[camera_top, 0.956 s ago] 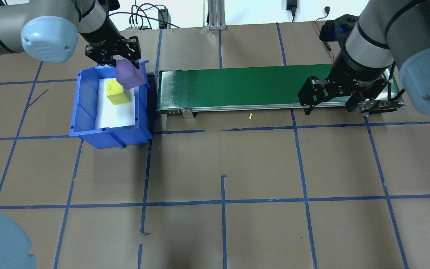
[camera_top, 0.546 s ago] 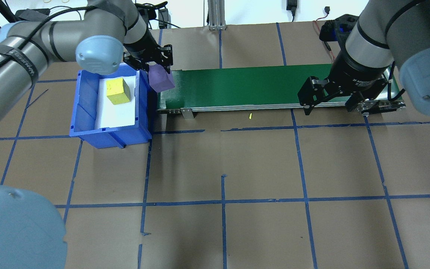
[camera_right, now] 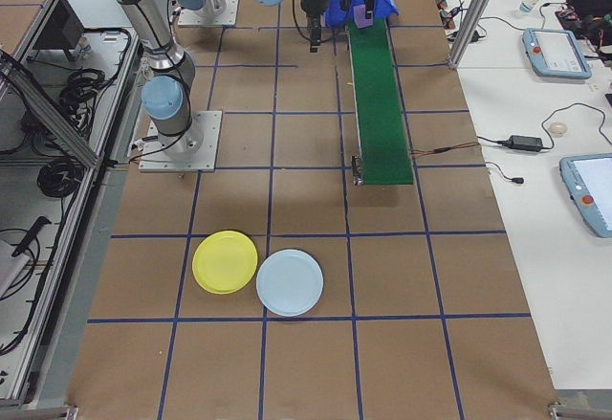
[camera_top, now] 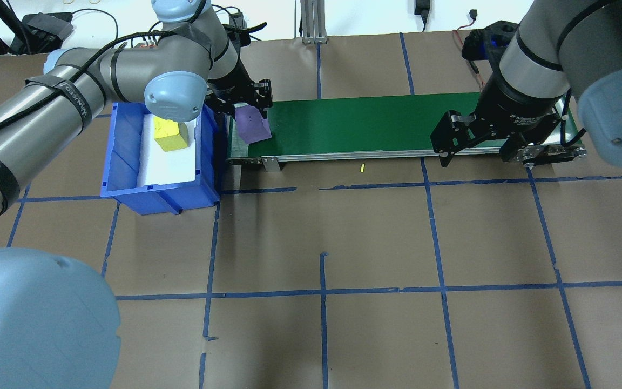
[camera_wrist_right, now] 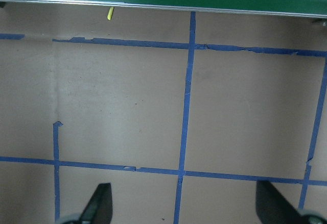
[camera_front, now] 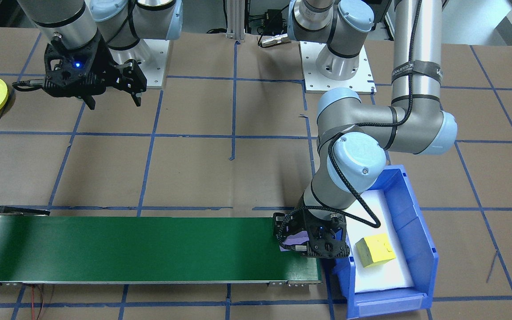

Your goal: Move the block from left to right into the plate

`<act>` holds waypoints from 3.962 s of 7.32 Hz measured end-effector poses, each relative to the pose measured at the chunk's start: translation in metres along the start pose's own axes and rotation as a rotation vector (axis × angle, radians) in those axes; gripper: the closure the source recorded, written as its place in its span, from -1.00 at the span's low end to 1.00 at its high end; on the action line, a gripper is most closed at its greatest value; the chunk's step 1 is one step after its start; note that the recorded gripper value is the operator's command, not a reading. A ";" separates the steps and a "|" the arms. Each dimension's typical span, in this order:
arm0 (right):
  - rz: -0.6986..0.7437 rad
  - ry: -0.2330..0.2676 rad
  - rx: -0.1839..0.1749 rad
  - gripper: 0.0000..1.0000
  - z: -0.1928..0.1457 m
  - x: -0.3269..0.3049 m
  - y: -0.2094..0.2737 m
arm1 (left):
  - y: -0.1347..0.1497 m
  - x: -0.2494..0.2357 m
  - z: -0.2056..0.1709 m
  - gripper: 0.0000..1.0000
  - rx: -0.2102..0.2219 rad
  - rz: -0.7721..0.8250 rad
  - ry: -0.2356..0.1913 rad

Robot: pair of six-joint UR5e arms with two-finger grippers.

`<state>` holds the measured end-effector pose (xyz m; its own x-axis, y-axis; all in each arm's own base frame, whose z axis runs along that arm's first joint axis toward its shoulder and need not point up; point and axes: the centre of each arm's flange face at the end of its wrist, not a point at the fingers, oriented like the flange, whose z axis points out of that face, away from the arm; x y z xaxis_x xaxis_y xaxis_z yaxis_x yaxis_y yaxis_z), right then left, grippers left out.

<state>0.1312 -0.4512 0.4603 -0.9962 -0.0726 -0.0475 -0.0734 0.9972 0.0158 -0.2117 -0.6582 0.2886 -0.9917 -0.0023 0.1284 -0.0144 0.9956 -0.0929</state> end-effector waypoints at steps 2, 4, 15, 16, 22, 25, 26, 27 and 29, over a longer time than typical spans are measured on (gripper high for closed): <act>0.000 0.000 -0.001 -0.99 0.000 0.000 0.000 | 0.003 0.004 -0.033 -1.00 0.059 0.021 0.004; 0.000 0.000 -0.002 -0.99 0.000 0.000 0.000 | 0.012 -0.010 -0.093 -1.00 0.092 0.016 -0.007; 0.049 -0.116 0.123 -0.99 0.107 0.017 -0.133 | -0.041 -0.189 0.009 -0.99 0.019 -0.266 -0.106; 0.095 -0.120 0.127 -1.00 0.116 0.019 -0.151 | -0.041 -0.194 0.015 -0.98 0.011 -0.272 -0.106; 0.152 -0.134 0.132 -1.00 0.135 0.024 -0.203 | -0.030 -0.202 0.042 0.42 -0.049 -0.213 -0.106; 0.147 -0.218 0.110 -1.00 0.152 0.018 -0.215 | -0.032 -0.194 -0.025 0.49 -0.020 -0.201 -0.103; 0.148 -0.227 0.104 -1.00 0.155 0.018 -0.216 | -0.033 -0.189 -0.049 0.49 -0.023 -0.218 -0.087; 0.148 -0.233 0.098 -1.00 0.158 0.017 -0.216 | -0.034 -0.182 -0.067 0.49 -0.021 -0.241 -0.060; 0.151 -0.238 0.080 -1.00 0.169 0.017 -0.214 | -0.031 -0.150 -0.085 0.51 -0.002 -0.227 -0.032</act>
<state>0.1377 -0.6629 0.2873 -0.9561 0.0743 -0.2835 0.0885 0.9954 -0.0376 -0.0519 -0.6808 0.3560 -0.9665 -0.2298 0.1140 -0.2378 0.9693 -0.0630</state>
